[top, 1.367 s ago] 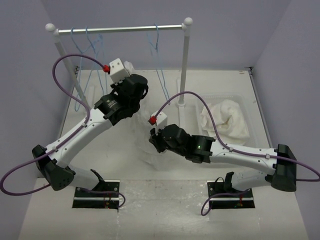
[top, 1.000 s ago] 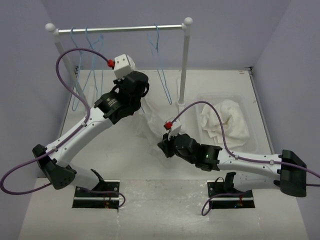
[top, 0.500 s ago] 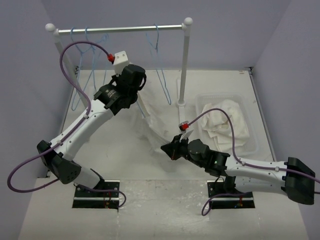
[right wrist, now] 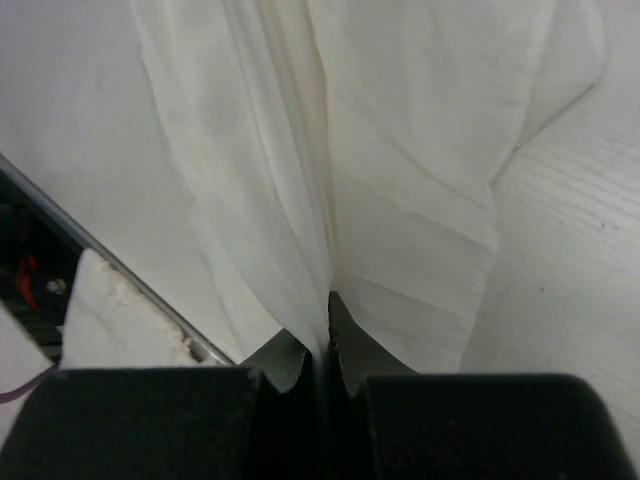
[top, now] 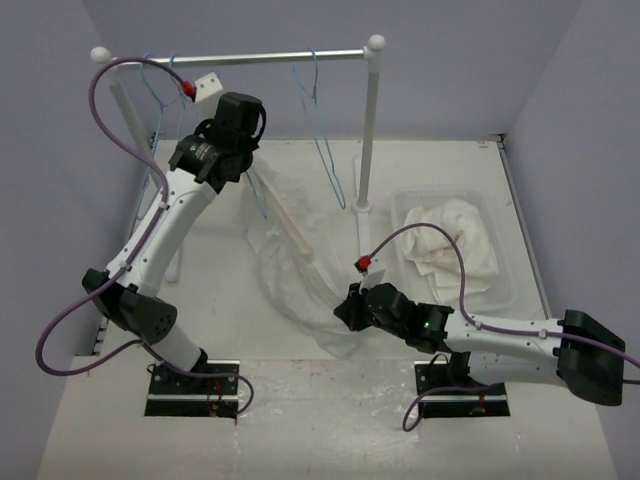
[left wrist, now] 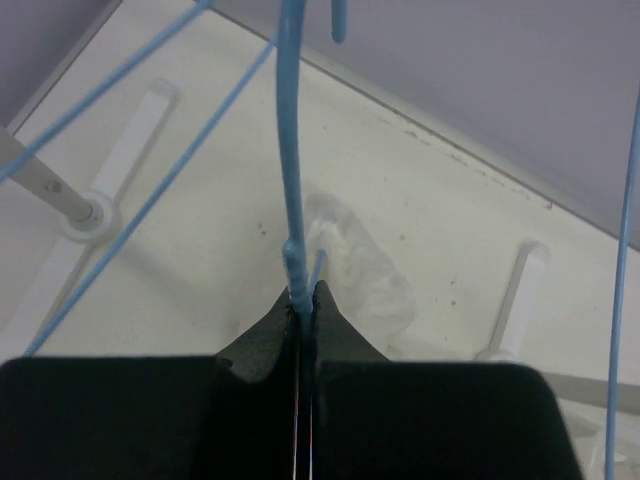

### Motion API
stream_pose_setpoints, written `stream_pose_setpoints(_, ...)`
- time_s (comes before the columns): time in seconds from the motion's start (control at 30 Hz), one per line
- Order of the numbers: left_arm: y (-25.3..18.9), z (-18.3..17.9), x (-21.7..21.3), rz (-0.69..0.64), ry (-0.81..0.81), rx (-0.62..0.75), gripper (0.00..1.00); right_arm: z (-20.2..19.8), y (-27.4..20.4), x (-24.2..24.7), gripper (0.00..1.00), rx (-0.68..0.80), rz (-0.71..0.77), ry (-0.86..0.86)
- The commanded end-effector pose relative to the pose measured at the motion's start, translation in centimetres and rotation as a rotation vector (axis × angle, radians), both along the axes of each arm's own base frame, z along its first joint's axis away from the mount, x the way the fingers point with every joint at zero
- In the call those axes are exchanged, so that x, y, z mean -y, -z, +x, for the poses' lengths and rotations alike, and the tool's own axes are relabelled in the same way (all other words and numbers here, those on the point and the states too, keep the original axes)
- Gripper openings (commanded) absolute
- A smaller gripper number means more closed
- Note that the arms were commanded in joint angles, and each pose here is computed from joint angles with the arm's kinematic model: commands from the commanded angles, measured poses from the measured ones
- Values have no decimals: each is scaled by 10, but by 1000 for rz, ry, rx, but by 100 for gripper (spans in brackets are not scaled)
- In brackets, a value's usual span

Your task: Remove the skirt from the hanger

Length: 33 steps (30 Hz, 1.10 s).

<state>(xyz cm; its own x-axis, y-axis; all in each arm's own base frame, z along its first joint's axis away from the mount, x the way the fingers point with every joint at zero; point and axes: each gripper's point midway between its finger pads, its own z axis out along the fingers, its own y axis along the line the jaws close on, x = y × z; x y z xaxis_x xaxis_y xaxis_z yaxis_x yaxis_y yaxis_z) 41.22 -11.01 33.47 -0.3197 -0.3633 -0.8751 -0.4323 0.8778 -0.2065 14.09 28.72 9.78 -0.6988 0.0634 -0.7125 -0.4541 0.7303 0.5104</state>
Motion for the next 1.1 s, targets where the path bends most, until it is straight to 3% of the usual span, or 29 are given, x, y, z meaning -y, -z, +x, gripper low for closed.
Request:
stream_pose_setpoints(0.0, -105, 20, -64, -47, -242, 331, 0, -40, 81, 52, 0, -202, -340, -67)
stream_pose_setpoints(0.13, -104, 32, -46, -33, -129, 311, 0, -31, 73, 50, 0, -161, -330, -50)
stream_pose_setpoints(0.23, -81, 35, -10, -52, 100, 261, 0, -12, 54, 35, 0, -101, -311, -15)
stream_pose_setpoints(0.33, -72, 14, -1, -46, 194, 232, 0, 8, 25, 14, 0, -36, -286, -5)
stream_pose_setpoints(0.4, -68, 2, 7, -48, 246, 222, 0, 18, 2, 0, 19, -5, -246, 2)
stream_pose_setpoints(0.43, -73, -8, 9, -45, 291, 233, 0, 22, -3, -2, 37, 1, -245, 12)
stream_pose_setpoints(0.47, -63, -15, 20, -52, 360, 207, 0, 24, -6, 0, 85, -1, -261, 21)
stream_pose_setpoints(0.5, -70, -27, 21, -52, 390, 225, 0, 27, -18, -2, 99, 11, -243, 36)
stream_pose_setpoints(0.67, -58, -68, 49, -46, 597, 195, 0, 28, -36, 13, 99, 48, -226, 55)
stream_pose_setpoints(0.87, -94, -102, 30, -25, 589, 305, 0, 15, -52, 42, 99, 48, -213, 51)
stream_pose_setpoints(1.07, -153, -100, 33, 32, 638, 502, 0, 14, -68, 68, 99, 117, -206, 80)
